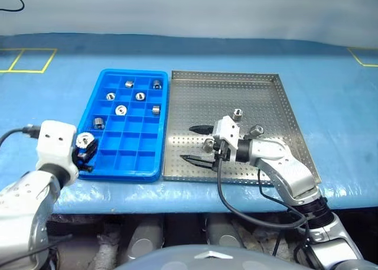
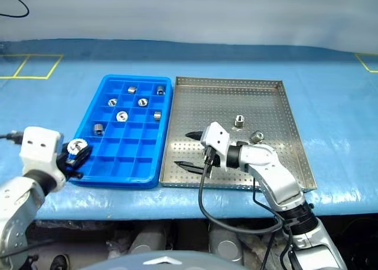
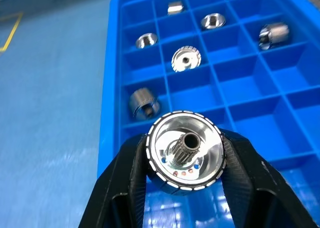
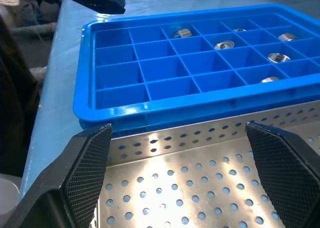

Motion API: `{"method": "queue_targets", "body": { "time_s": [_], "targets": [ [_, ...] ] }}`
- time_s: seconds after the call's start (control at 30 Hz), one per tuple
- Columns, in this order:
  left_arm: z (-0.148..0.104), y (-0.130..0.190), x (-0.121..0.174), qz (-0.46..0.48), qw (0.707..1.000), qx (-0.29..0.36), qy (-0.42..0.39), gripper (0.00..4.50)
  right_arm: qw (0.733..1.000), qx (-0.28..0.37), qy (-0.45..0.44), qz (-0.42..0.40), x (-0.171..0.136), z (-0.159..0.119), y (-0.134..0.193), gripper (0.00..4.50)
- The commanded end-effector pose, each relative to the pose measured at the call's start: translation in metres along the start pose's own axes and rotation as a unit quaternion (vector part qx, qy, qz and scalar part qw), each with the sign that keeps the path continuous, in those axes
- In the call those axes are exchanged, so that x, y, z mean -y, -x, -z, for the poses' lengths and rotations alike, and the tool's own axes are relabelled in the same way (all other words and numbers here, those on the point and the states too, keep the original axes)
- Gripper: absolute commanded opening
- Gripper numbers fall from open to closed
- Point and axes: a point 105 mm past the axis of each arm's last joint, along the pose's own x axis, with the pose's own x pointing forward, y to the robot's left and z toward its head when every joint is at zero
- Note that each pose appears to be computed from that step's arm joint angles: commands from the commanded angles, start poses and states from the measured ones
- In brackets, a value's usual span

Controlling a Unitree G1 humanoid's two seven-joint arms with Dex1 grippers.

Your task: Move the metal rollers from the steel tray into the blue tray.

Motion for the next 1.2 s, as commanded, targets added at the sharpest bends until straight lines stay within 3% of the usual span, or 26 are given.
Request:
{"method": "queue_targets", "body": {
  "time_s": [0.03, 0.43, 0.7, 0.77, 0.87, 0.97, 1.1, 1.2],
  "targets": [
    [-0.005, 0.006, -0.007, -0.038, 0.999, 0.022, 0.006, 1.80, 0.999, 0.022, 0.010, -0.021, -0.004, -0.011, -0.003, 4.50],
    [0.006, -0.025, -0.006, -0.047, 0.998, 0.005, 0.033, 1.80, 0.999, 0.029, 0.013, -0.032, -0.011, -0.016, -0.003, 4.50],
    [0.001, -0.023, -0.006, -0.037, 0.999, 0.018, 0.019, 4.41, 0.999, 0.026, 0.019, -0.001, -0.006, -0.016, 0.003, 4.50],
    [-0.008, -0.023, -0.003, -0.025, 0.999, 0.037, 0.015, 4.46, 0.999, 0.026, 0.021, 0.006, -0.004, -0.016, 0.004, 4.50],
    [-0.048, -0.023, 0.032, 0.065, 0.989, 0.136, 0.015, 4.46, 0.999, 0.021, 0.028, 0.042, 0.006, -0.016, 0.009, 4.50],
    [-0.080, -0.023, 0.084, 0.189, 0.959, 0.210, 0.003, 4.46, 0.996, 0.012, 0.032, 0.086, 0.017, -0.015, 0.019, 4.50],
    [-0.092, -0.037, 0.135, 0.292, 0.926, 0.239, -0.035, 4.46, 0.993, 0.000, 0.034, 0.113, 0.019, -0.012, 0.033, 4.50],
    [-0.087, -0.052, 0.165, 0.344, 0.907, 0.231, -0.074, 4.46, 0.989, -0.021, 0.035, 0.145, 0.022, -0.005, 0.045, 4.50]
  ]
}}
